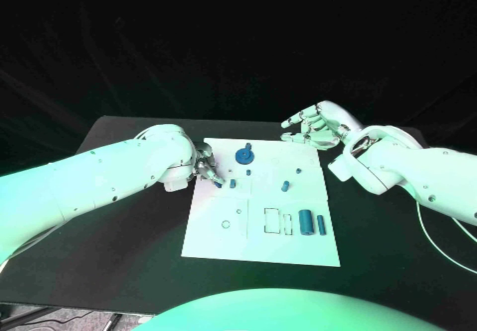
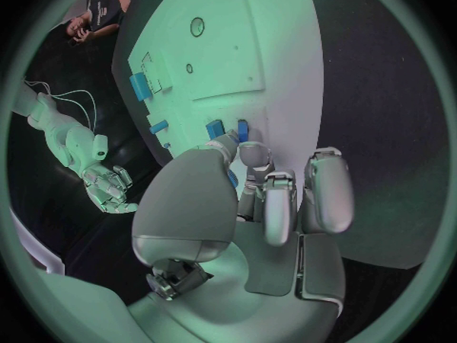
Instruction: Assemble the parts on the task board
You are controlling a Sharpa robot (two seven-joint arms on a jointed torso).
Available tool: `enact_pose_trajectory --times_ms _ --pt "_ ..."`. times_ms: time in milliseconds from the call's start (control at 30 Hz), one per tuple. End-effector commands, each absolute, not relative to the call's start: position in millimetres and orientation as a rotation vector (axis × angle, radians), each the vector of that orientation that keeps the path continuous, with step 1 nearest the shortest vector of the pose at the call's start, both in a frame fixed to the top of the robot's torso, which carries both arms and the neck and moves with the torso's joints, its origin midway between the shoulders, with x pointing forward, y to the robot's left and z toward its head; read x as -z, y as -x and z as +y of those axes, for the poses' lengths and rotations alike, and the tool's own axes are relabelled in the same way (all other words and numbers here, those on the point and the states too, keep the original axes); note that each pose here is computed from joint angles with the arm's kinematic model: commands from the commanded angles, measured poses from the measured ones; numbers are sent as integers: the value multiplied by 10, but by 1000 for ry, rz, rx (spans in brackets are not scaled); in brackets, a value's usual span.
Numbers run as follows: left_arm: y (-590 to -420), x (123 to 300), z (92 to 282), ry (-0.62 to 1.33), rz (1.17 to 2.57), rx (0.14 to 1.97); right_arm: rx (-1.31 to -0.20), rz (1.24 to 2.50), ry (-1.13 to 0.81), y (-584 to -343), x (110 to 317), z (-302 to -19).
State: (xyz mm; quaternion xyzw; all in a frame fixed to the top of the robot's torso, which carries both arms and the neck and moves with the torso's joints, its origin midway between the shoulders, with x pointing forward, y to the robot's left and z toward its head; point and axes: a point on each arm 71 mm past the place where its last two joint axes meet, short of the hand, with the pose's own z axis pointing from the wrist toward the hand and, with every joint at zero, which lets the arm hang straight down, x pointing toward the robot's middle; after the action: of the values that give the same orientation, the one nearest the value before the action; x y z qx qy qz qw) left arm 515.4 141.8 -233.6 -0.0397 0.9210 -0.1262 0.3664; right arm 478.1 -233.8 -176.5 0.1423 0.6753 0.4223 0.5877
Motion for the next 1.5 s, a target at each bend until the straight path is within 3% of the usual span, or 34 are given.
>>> enact_pose_trajectory --times_ms 33,1500 --pt "-5138 2350 1412 64 2380 303 -993 1581 -318 -4773 1770 -2323" --pt "-5152 2394 1318 58 2431 282 -996 1583 -318 -4758 1766 -2331"
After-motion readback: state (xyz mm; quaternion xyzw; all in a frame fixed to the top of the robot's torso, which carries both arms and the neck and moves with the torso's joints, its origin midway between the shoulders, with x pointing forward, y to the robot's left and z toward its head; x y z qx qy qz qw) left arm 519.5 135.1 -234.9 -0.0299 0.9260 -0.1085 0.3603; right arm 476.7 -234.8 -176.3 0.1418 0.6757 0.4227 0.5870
